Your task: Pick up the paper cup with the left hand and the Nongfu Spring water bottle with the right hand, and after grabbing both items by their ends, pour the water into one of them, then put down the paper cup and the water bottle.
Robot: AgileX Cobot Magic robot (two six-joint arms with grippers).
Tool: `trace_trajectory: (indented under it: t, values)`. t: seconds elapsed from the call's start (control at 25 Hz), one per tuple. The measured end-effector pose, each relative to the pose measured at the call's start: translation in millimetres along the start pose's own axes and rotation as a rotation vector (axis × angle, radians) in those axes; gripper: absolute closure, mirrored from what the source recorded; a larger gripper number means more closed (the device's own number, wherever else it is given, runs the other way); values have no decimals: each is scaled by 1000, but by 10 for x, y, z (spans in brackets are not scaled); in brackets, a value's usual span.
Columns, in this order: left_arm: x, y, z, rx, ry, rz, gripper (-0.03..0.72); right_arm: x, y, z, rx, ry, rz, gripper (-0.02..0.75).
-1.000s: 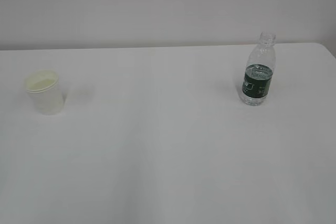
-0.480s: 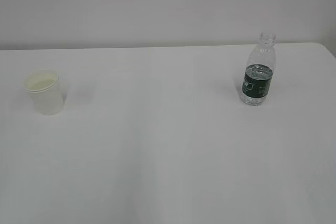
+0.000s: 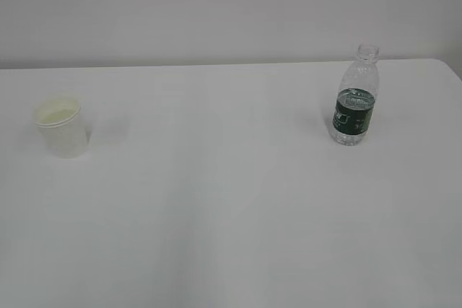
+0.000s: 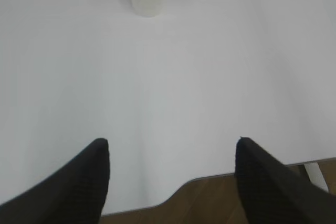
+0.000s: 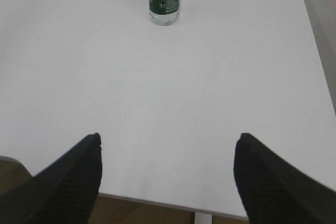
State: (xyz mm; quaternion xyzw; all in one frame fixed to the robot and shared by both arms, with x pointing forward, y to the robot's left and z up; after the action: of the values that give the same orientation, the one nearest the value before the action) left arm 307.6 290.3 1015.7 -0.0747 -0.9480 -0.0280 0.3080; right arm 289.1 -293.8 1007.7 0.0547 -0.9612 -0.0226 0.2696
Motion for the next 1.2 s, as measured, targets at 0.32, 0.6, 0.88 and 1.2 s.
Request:
trace_trajectory:
  t: [0.32,0.6,0.88,1.2]
  values:
    - [0,-3,-3,1,-2,2,155,3,0,0,-2,-3,0,146]
    - [0,-3,-6,1,-4,2,155,3,-8,-1,0,-3,5,146]
    - [3,-5,-6,2,-6,3,155,3,-11,-1,-1,-4,7,146]
    - [136,7,14,13,-103,-17,164,3,-13,-1,0,-4,8,146]
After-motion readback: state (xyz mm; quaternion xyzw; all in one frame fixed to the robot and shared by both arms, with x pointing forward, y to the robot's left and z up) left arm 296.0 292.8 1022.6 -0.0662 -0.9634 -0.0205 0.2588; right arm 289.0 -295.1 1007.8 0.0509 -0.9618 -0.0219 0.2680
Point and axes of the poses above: a point on each arm's last joint axis where the gripper is mounted, x pointing back along that axis away from the gripper, y along the wrist's bending axis when the last joint is at zero, z = x × y, the point moved 7 cm from there along -x, pointing out along that axis toward the gripper, and after that the axes turned 9 degrees about -x, right-handed, at the moved point
